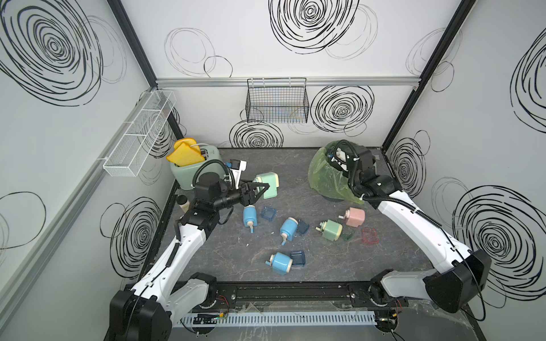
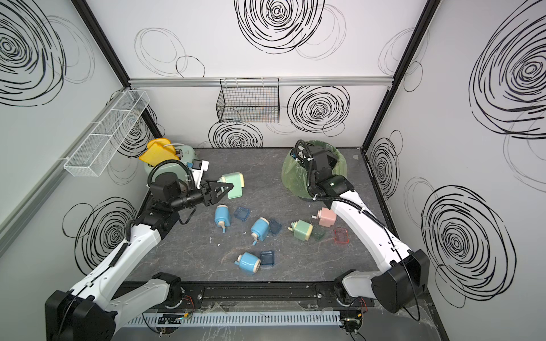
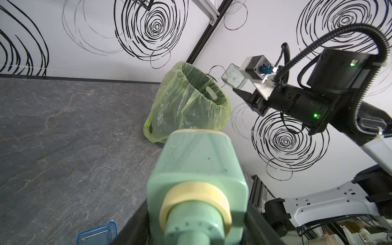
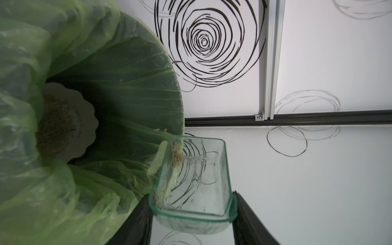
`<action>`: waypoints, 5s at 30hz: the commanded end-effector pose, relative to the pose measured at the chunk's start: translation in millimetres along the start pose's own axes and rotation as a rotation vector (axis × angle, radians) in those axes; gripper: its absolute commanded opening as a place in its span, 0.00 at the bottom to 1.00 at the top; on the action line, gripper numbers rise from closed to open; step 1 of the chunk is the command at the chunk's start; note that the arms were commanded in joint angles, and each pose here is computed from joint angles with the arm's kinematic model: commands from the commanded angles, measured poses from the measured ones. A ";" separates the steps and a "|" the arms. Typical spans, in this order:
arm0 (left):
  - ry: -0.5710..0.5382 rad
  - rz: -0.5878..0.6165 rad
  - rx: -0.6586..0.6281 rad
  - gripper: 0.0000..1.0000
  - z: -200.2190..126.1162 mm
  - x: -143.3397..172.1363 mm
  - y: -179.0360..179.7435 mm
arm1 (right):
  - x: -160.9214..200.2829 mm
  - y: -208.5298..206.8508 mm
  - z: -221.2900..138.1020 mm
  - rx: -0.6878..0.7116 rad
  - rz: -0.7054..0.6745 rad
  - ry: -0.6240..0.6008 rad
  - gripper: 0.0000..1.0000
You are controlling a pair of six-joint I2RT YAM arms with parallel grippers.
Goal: Take out the pencil sharpener tray and clean the shavings
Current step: Pour the shavings into the trash bin, then place the container at the center of the board, then place the pencil sharpener at the center of the board.
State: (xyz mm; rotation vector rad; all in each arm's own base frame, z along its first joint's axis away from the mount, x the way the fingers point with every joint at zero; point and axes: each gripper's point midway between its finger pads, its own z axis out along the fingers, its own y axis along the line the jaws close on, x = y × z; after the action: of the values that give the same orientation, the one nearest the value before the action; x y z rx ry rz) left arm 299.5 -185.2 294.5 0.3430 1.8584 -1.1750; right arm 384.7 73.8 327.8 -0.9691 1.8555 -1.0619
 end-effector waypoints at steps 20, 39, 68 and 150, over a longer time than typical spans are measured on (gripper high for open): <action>-0.059 0.054 0.168 0.18 0.0 -21.4 -30.9 | -2.9 -22.0 -28.9 -0.171 0.463 -0.247 0.57; -0.128 0.314 0.641 0.18 -21.6 -46.1 -163.1 | -45.2 9.1 -188.0 -0.921 0.785 -0.981 0.56; -0.311 0.222 -0.013 0.20 20.7 -79.4 -16.0 | -107.0 130.4 -174.4 -1.272 0.928 -0.907 0.52; -0.145 0.357 -0.371 0.25 84.5 13.9 167.5 | -294.9 279.8 9.7 -1.430 0.842 -0.390 0.99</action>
State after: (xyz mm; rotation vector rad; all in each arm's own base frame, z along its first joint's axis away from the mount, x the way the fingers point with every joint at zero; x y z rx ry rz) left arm 438.2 -162.5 118.7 0.2803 1.9386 -0.6004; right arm 455.3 429.5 142.8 -0.7343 2.1721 1.0922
